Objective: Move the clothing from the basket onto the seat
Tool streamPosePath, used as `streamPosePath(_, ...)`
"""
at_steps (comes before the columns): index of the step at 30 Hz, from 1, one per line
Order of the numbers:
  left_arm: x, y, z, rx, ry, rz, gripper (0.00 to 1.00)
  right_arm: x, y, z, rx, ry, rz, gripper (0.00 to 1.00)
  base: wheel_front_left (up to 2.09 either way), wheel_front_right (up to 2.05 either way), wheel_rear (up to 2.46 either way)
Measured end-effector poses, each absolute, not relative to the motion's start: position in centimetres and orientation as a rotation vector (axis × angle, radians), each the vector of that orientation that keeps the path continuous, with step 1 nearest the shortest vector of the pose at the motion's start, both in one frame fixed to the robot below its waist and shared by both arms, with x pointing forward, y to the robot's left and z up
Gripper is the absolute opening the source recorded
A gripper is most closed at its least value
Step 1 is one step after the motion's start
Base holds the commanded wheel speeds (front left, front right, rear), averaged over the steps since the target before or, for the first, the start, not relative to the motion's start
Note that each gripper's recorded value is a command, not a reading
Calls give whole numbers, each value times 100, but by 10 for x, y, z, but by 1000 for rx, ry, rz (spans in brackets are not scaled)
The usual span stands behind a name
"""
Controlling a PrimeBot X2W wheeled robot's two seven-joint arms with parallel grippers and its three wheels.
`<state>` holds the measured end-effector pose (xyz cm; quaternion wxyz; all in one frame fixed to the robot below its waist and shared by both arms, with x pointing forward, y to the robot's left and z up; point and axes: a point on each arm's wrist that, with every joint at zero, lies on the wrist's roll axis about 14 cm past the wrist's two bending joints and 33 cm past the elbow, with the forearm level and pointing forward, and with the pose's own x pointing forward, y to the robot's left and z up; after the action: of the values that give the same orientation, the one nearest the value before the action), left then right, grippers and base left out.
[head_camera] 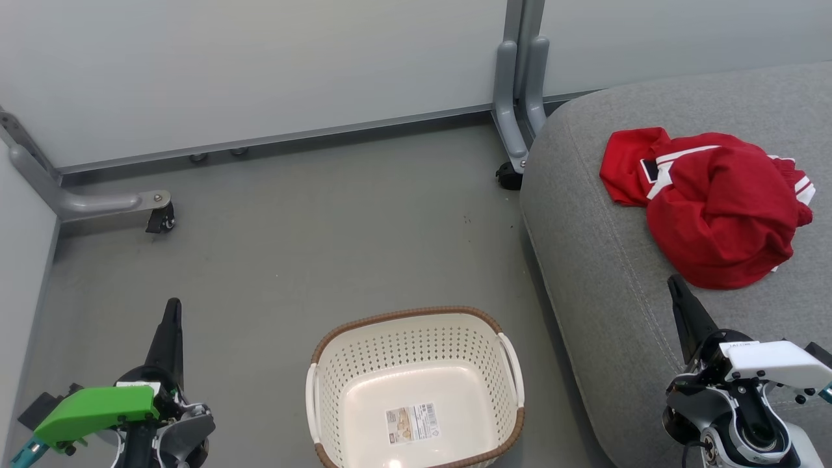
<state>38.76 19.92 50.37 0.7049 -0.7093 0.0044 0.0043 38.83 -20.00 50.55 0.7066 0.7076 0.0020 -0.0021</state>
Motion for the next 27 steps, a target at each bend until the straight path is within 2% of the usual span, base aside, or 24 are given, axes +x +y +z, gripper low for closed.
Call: streamPosePath(27, 388, 199, 504, -1577, 10, 9, 0, 388, -200, 506, 1572, 5, -5, 0, 0, 0, 0)
